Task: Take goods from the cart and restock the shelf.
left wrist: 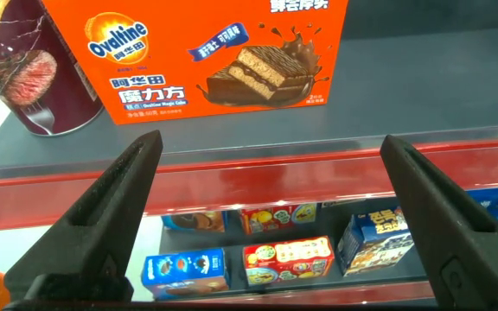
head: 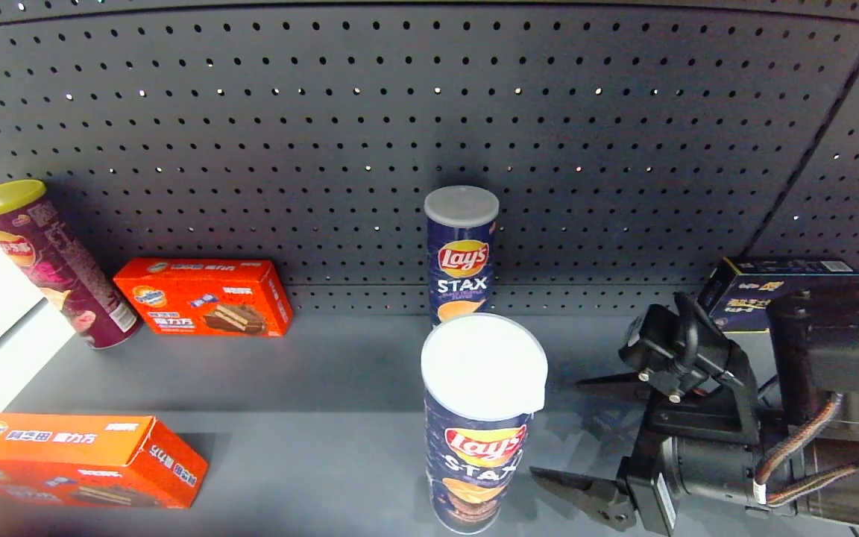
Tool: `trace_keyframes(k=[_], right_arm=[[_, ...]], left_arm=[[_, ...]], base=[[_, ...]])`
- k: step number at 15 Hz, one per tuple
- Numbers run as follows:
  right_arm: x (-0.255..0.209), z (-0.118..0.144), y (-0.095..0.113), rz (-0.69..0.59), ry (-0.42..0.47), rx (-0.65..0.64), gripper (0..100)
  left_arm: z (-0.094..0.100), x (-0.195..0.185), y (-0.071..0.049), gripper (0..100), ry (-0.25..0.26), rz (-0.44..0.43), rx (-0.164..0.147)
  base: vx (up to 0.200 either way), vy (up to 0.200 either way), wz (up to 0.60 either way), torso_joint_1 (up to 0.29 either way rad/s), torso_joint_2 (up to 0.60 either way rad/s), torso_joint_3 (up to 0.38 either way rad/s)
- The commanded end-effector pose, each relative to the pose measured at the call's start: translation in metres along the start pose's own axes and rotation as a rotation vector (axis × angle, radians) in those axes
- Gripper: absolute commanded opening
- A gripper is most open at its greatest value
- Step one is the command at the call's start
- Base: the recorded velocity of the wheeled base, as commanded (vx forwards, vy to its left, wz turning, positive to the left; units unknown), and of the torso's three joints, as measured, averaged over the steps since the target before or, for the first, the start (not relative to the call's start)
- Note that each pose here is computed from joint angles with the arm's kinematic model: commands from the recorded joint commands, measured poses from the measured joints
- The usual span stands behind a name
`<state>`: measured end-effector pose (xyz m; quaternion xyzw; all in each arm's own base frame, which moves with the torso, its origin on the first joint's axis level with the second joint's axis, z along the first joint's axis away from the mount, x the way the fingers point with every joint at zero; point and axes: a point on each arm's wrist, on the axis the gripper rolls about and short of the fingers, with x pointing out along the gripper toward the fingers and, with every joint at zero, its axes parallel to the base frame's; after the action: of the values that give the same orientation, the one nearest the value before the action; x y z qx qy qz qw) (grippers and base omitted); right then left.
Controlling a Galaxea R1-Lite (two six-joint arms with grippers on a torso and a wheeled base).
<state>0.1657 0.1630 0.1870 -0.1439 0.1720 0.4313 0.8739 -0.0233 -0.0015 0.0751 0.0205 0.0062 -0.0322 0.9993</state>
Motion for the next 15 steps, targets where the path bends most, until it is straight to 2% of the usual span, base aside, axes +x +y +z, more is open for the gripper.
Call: trace_keyframes(k=[1, 15], right_arm=[[-0.004, 0.001, 0.0, -0.001, -0.011, -0.003, 100], [0.013, 0.008, 0.004, 0.027, -0.003, -0.013, 100]], left_arm=[[0.0, 0.0, 0.0, 100, 0.002, 0.001, 0.001], [0.0, 0.0, 0.0, 100, 0.002, 0.001, 0.0]], base=[[0.0, 0.0, 0.0, 0.0, 0.0, 0.0], [0.0, 0.0, 0.0, 0.0, 0.0, 0.0]])
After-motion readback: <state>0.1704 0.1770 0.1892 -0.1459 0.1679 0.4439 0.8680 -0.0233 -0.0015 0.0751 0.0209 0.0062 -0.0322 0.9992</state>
